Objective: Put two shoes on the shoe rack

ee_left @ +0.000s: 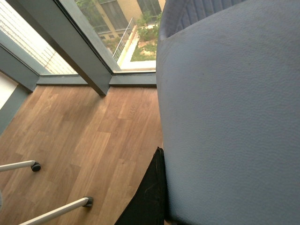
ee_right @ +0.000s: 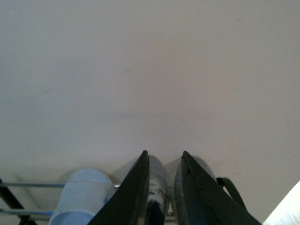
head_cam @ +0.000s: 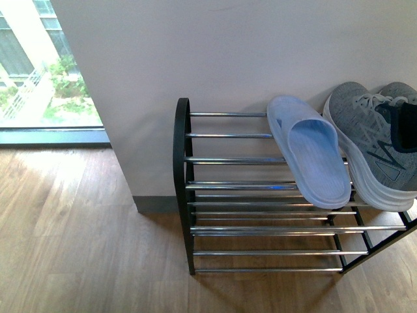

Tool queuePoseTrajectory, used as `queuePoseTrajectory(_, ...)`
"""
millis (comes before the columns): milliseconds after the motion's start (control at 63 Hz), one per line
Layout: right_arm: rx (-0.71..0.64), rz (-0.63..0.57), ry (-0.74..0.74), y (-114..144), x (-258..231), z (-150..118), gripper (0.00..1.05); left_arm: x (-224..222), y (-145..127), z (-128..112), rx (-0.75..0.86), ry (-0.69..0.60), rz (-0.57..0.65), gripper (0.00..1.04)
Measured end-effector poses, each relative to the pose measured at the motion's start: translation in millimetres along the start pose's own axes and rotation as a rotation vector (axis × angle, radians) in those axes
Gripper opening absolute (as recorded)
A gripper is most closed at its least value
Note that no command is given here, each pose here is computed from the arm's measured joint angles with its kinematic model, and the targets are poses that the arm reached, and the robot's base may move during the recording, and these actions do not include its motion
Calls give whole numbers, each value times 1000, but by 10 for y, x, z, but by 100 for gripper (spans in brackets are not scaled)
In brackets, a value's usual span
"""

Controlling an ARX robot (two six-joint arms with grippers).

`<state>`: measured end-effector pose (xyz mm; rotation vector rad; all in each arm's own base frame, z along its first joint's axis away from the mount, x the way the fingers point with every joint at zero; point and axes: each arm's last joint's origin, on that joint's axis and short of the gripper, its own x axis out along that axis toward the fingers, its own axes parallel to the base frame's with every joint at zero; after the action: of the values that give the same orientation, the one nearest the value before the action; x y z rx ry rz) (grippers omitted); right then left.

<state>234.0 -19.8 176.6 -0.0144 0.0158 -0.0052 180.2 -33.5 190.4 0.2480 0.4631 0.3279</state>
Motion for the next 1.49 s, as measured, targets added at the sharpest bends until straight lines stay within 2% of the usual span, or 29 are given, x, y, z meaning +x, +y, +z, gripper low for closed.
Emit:
queuePoseTrajectory(32,-1,1,-2,15,-49,-7,1,0,0,0,0,0,0,2)
queuePoseTrajectory(254,4,-21,-8,116,-341,-72,1,0,0,0,0,0,0,2)
queuePoseTrajectory(413,4,8,8,192,-520,-172,1,0,0,0,0,0,0,2)
queuePoseTrajectory(1493,4,1,-34,189,-1097,-56,1,0,0,0,0,0,0,2)
